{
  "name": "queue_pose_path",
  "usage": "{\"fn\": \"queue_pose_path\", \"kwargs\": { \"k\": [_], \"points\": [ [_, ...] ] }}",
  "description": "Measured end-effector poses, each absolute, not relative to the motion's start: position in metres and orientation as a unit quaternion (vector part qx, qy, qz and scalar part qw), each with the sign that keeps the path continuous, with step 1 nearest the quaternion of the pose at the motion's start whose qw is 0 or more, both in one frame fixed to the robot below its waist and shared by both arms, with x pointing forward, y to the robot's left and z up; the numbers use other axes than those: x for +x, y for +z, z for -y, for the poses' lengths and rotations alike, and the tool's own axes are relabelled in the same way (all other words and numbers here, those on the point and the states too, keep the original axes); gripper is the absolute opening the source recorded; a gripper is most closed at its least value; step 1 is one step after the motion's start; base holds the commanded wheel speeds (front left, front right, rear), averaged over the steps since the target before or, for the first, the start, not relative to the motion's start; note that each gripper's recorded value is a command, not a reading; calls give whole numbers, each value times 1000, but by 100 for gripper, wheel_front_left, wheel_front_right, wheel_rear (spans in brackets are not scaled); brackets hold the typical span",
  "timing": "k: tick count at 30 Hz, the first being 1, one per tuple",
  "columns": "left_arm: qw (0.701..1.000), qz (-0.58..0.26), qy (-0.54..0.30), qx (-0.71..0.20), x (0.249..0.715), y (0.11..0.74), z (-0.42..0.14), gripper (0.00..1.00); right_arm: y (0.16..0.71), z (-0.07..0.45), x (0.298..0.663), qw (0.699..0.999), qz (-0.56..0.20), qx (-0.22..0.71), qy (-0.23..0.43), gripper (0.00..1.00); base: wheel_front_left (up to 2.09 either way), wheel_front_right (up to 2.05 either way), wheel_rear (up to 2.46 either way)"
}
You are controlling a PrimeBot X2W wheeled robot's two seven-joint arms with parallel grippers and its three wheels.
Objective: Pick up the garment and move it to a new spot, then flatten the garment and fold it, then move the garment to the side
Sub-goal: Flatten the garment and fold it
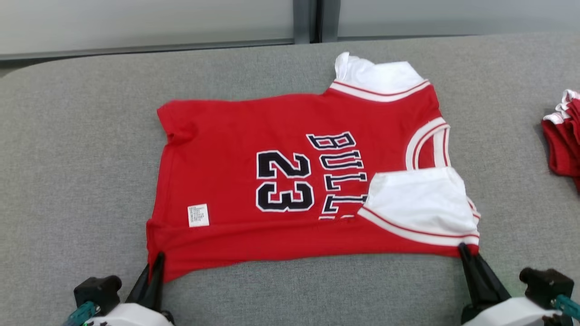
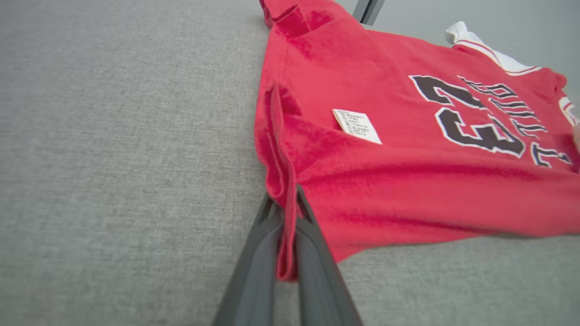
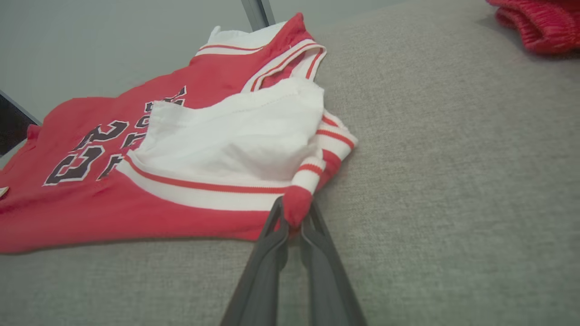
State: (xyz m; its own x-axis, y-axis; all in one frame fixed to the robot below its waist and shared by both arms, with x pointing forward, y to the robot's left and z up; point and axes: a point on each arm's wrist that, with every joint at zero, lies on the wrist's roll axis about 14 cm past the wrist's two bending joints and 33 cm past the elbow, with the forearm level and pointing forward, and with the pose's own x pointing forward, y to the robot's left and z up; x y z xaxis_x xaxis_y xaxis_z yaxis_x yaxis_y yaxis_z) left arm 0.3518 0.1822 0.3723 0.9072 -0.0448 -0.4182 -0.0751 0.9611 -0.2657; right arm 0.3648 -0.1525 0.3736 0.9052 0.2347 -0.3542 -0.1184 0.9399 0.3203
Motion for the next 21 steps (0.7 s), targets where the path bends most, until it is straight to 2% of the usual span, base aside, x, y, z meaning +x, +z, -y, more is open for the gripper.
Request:
{"fn": "queue_pose_path", "kwargs": {
  "k": [15, 16, 17, 18, 19, 21],
  "points": [
    [945, -288, 20, -152, 302, 376, -192, 0, 374, 148, 307, 953, -235, 176, 80, 0, 0, 0, 0],
    [942, -298, 16, -153, 299, 374, -190, 25, 374, 148, 305, 952, -237, 178, 78, 11, 0, 0, 0],
    [941, -300, 18, -153, 299, 374, -189, 100, 374, 147, 303, 951, -240, 179, 78, 55, 0, 0, 0],
    [942, -298, 22, -151, 299, 375, -191, 100, 374, 146, 303, 950, -242, 179, 79, 55, 0, 0, 0],
    [944, -296, 25, -147, 299, 376, -192, 100, 376, 145, 304, 951, -238, 178, 81, 100, 0, 0, 0],
    [951, -272, 37, -143, 305, 385, -197, 100, 383, 147, 309, 956, -225, 172, 82, 100, 0, 0, 0]
  ]
}}
